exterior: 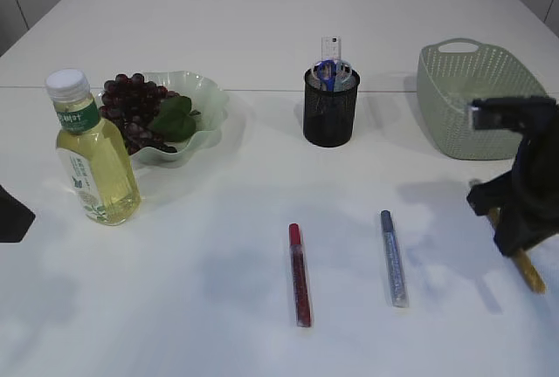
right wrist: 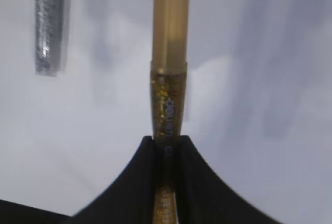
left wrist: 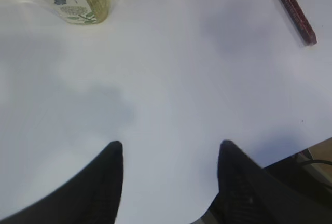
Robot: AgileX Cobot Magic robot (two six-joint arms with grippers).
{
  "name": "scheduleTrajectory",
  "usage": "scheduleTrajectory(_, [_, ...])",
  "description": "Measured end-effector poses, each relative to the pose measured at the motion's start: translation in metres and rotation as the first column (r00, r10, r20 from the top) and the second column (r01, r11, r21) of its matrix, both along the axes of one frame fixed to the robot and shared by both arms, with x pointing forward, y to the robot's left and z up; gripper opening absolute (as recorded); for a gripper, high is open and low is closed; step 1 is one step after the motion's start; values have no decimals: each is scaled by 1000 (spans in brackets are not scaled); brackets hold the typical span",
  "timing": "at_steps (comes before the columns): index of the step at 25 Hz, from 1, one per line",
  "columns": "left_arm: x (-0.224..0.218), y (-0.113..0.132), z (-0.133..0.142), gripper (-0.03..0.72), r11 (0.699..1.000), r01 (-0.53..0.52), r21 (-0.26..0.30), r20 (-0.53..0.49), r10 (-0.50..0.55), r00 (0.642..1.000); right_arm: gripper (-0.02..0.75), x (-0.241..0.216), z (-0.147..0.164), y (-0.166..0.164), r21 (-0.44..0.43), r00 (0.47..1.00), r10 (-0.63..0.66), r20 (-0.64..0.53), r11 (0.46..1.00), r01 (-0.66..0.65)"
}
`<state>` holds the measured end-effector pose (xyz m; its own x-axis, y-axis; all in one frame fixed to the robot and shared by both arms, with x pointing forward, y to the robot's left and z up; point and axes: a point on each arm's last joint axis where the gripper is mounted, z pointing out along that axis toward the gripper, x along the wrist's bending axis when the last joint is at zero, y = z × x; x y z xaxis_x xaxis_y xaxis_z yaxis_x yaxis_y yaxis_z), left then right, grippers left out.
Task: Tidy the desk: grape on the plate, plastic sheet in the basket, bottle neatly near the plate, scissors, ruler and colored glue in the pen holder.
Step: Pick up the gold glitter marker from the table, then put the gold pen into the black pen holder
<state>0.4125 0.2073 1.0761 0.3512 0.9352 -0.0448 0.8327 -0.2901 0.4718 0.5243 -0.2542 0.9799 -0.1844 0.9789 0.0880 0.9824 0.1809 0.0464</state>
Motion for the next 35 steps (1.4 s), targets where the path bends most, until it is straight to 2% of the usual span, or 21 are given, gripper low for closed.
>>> scheduleTrajectory(3, [2, -2, 1, 425, 1000, 0, -24, 23, 0, 1000, 87, -2, 27, -1, 14, 979, 15, 202, 1000, -18])
scheduleTrajectory(5, [3, -3, 2, 425, 999, 1, -38, 39, 1, 999, 87, 0, 45, -1, 22, 934, 15, 358, 999, -24])
scheduleTrajectory(9, [6, -5, 4, 425, 998, 3, -62, 74, 1, 997, 86, 14, 65, -1, 20, 806, 18, 591, 999, -37])
scheduleTrajectory(14, [8, -6, 6, 425, 998, 8, -69, 111, 0, 994, 86, 38, 74, -1, 28, 629, -9, 777, 999, -21])
scheduleTrajectory(15, [9, -5, 6, 425, 998, 9, -66, 115, -1, 993, 86, 43, 72, -1, 28, 602, -12, 799, 999, -17])
scheduleTrajectory(20, [10, -5, 7, 425, 998, 12, -61, 130, -4, 992, 86, 69, 66, 11, 4, 562, 25, 827, 999, -51])
scheduleTrajectory(29, [11, -4, 7, 425, 999, 16, -44, 146, -9, 989, 84, 131, 70, 62, -28, 476, 103, 873, 986, -163])
scheduleTrajectory(35, [11, -4, 7, 425, 999, 16, -44, 146, -9, 989, 84, 171, 61, 79, -4, 447, 80, 891, 986, -169])
